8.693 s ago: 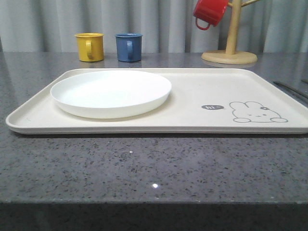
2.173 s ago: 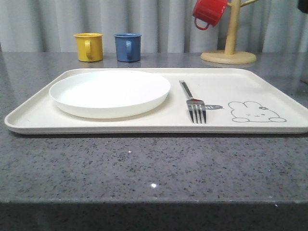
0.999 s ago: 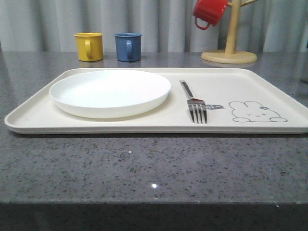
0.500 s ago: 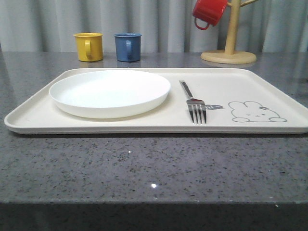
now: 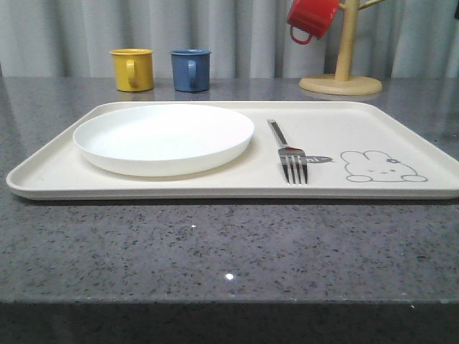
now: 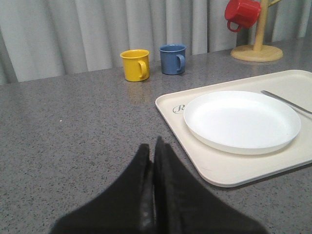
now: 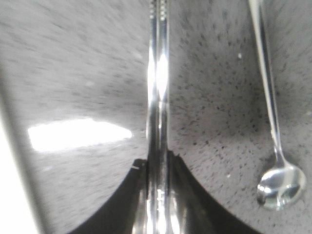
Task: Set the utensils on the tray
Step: 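Grasp the chopsticks with the right gripper and place them beside the fork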
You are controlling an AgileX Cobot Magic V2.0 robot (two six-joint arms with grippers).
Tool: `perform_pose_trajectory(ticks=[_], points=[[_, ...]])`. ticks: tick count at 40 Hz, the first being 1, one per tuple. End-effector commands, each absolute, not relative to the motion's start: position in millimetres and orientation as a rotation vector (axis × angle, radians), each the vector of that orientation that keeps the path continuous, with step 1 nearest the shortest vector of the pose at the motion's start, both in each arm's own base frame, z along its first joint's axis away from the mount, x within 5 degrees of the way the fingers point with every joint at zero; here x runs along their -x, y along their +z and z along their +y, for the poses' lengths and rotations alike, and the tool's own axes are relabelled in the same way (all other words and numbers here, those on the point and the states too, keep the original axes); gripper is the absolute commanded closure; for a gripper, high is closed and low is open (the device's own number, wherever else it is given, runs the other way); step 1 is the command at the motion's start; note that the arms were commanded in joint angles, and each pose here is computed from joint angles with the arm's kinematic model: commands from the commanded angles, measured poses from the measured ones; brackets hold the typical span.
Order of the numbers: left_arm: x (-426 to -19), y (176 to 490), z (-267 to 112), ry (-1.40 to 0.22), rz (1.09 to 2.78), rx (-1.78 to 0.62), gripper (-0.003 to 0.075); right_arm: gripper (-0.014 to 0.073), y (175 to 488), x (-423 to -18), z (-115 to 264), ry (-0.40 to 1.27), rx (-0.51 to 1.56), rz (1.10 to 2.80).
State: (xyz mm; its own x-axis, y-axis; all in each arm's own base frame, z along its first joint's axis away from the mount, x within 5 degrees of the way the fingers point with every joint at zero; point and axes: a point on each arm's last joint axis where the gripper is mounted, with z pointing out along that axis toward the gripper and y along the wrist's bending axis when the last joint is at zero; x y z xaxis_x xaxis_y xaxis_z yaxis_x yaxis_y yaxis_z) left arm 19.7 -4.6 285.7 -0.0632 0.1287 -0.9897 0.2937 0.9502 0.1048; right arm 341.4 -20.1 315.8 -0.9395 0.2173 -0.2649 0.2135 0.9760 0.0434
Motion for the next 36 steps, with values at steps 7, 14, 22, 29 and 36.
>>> perform_pose_trajectory(ticks=[7, 14, 22, 29, 36], points=[[-16, 301, -4, -0.162, 1.531, -0.296, 0.0738, 0.0571, 351, -316, 38, 0.078, -0.211, 2.857], [-16, 301, -4, -0.162, 1.531, -0.296, 0.0738, 0.0571, 339, -316, 83, 0.112, -0.133, 2.891], [-16, 301, -4, -0.162, 1.532, -0.296, 0.0738, 0.0571, 323, -324, 119, 0.199, -0.152, 2.891], [-16, 301, -4, -0.162, 1.532, -0.296, 0.0738, 0.0571, 307, -331, 129, 0.244, -0.178, 2.939], [-16, 301, -4, -0.162, 1.532, -0.296, 0.0738, 0.0571, 298, -338, 132, 0.255, -0.189, 2.932]])
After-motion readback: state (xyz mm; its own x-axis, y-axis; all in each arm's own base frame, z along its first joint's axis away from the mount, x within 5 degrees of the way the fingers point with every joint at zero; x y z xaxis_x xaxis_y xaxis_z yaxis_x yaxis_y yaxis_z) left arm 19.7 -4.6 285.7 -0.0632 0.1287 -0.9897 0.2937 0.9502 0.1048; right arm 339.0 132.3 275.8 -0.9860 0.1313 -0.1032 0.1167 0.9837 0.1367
